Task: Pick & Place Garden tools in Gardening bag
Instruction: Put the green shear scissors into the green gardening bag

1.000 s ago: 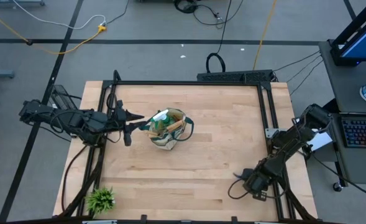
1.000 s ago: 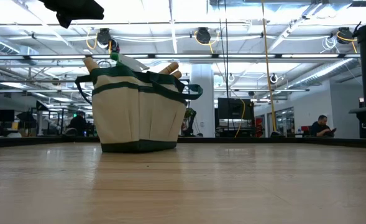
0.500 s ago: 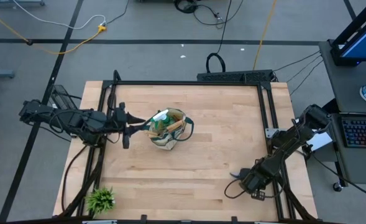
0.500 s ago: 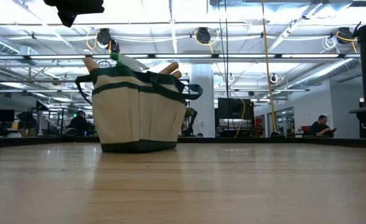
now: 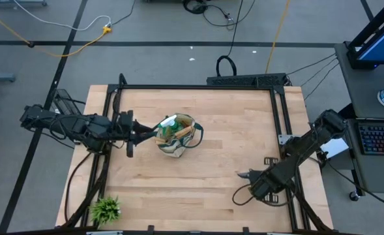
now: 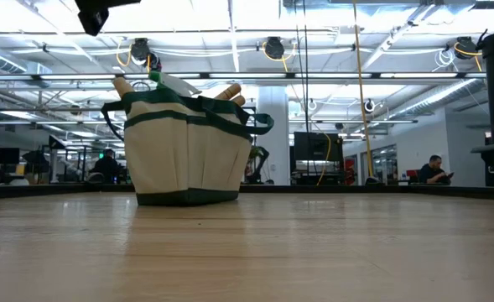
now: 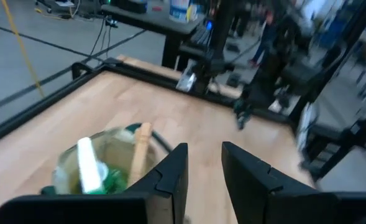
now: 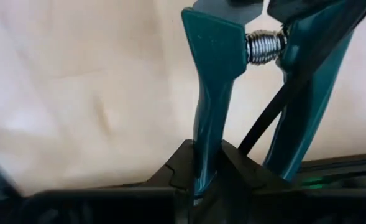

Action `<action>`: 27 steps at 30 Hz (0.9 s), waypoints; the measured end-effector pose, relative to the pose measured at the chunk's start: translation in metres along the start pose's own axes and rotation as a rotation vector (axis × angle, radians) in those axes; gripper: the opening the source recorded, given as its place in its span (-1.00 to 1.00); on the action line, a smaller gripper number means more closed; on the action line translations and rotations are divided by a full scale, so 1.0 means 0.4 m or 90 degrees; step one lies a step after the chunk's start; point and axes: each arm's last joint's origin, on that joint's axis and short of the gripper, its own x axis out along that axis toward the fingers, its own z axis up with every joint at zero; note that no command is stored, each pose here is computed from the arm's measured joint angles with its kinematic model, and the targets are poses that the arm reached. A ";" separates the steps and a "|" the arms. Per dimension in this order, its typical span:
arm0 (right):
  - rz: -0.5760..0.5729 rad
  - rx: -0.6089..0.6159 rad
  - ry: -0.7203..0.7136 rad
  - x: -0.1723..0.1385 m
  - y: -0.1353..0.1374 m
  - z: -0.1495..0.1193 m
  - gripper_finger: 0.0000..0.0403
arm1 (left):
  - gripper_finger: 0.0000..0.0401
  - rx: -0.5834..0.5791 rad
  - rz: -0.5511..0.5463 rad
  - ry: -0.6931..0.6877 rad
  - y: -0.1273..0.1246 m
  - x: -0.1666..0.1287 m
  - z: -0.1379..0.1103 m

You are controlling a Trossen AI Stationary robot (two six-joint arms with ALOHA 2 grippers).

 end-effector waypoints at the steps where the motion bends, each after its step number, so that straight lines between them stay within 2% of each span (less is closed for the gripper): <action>1: -0.013 -0.007 -0.009 -0.009 -0.006 0.006 -0.83 | -0.49 -0.016 -0.005 -0.012 -0.002 0.000 0.005; 5: -0.066 -0.049 -0.056 -0.044 -0.034 0.035 -0.83 | -0.49 -0.061 -0.023 -0.059 -0.010 0.005 0.023; 12: -0.155 -0.155 -0.124 -0.078 -0.093 0.097 -0.83 | -0.49 -0.073 -0.063 -0.085 -0.033 0.050 0.030; 20: -0.312 -0.267 -0.181 -0.110 -0.165 0.161 -0.83 | -0.49 -0.101 -0.079 -0.120 -0.056 0.116 0.028; 27: -0.455 -0.373 -0.250 -0.134 -0.204 0.227 -0.83 | -0.49 -0.129 -0.074 -0.153 -0.052 0.155 0.033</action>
